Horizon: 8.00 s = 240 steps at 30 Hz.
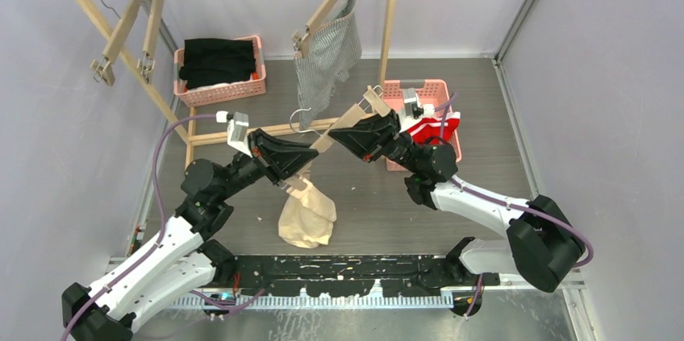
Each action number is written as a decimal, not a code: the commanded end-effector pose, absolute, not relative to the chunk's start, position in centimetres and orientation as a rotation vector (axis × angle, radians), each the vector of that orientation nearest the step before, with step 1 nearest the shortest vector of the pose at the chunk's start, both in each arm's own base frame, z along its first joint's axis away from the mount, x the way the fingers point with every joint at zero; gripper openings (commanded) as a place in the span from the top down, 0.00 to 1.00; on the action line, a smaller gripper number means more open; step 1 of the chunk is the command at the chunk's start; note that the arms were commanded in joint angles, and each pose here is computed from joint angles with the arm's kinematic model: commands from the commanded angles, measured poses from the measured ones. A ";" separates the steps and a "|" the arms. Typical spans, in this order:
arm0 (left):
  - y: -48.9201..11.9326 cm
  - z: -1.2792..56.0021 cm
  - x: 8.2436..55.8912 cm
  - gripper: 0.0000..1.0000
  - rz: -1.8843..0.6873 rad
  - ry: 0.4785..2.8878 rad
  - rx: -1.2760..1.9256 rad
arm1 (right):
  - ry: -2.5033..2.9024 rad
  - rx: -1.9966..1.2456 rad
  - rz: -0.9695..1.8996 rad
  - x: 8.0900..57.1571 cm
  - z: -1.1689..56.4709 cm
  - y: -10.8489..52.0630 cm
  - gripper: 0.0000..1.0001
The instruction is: Remove the underwear clipped to the hanger
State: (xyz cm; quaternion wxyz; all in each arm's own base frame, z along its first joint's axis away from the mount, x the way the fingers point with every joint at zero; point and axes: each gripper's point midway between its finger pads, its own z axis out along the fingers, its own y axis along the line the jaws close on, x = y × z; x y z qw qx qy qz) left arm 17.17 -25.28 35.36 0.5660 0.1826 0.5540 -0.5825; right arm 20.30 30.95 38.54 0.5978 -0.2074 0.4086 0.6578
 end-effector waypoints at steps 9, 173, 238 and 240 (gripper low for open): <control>-25.0 36.8 16.3 0.82 -1.344 1.251 0.458 | 0.839 -0.487 1.460 19.7 41.3 30.1 0.99; -4.6 47.4 30.2 1.00 -0.001 1.775 0.263 | 1.550 0.150 -0.007 32.7 32.2 10.5 0.99; 0.1 50.9 36.6 1.00 -0.104 1.701 0.111 | 1.937 0.160 -0.023 42.3 13.1 8.6 0.88; 0.1 50.5 36.6 1.00 -0.104 1.718 0.113 | 1.935 0.160 -0.021 42.2 13.2 8.6 0.88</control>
